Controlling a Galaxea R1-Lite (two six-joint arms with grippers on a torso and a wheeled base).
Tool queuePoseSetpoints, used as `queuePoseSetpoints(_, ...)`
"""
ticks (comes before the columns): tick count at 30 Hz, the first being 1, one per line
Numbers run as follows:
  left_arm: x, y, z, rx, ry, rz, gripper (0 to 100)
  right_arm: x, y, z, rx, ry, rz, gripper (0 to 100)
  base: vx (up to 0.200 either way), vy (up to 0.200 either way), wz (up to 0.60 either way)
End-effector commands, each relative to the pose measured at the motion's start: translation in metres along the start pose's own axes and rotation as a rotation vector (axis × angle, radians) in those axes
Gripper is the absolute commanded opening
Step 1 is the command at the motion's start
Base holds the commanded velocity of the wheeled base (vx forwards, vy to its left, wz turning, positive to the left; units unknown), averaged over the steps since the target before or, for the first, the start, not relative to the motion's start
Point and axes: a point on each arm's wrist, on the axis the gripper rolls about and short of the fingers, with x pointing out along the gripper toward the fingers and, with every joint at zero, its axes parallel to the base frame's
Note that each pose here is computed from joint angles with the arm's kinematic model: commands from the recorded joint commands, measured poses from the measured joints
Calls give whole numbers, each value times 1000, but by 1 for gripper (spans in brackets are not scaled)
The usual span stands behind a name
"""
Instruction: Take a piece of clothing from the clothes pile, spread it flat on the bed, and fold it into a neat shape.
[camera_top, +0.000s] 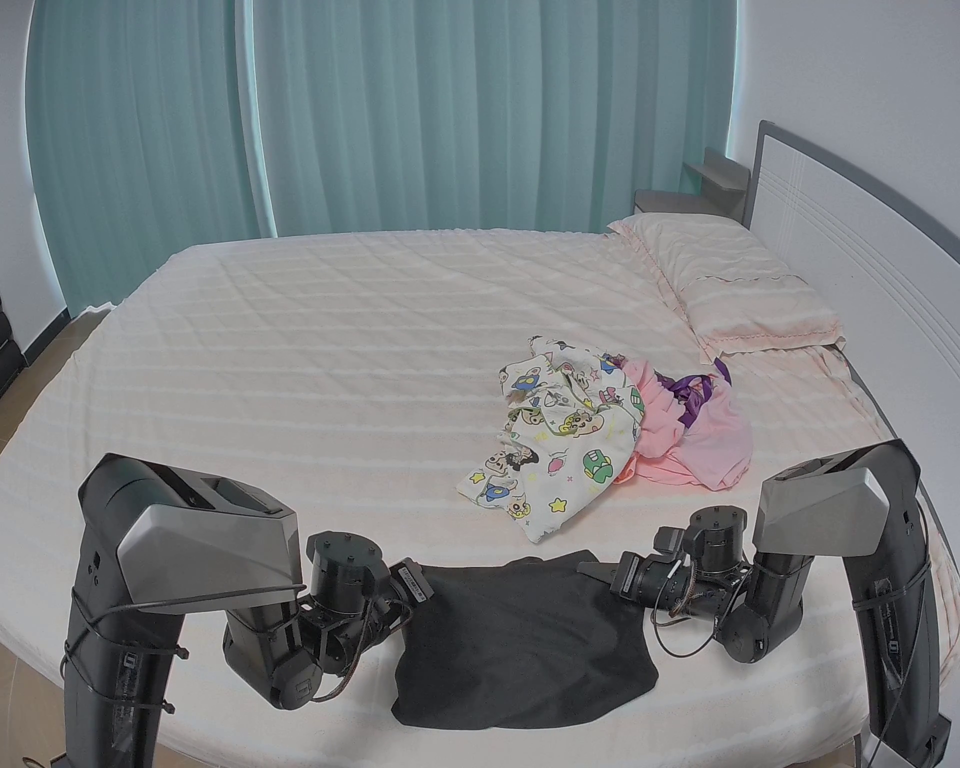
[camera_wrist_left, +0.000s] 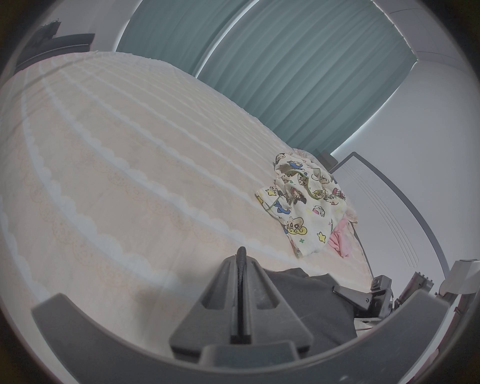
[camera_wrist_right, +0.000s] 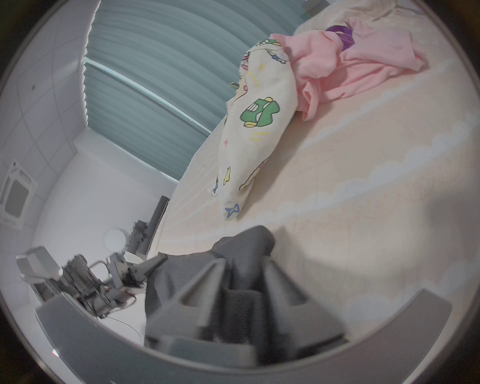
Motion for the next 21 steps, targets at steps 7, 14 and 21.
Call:
queuePoseSetpoints(7,2,6,1,-1,-4,18,0,0,1,7,45,-38,29,0,0,0,0)
queuePoseSetpoints(14,11,12,5,-11,-21,32,0,1,-2,7,12,-115,29,0,0,0,0)
queuePoseSetpoints(21,20,18,11,-22,-44,39,0,8,-11,1,-62,-109,8,0,0,0,0)
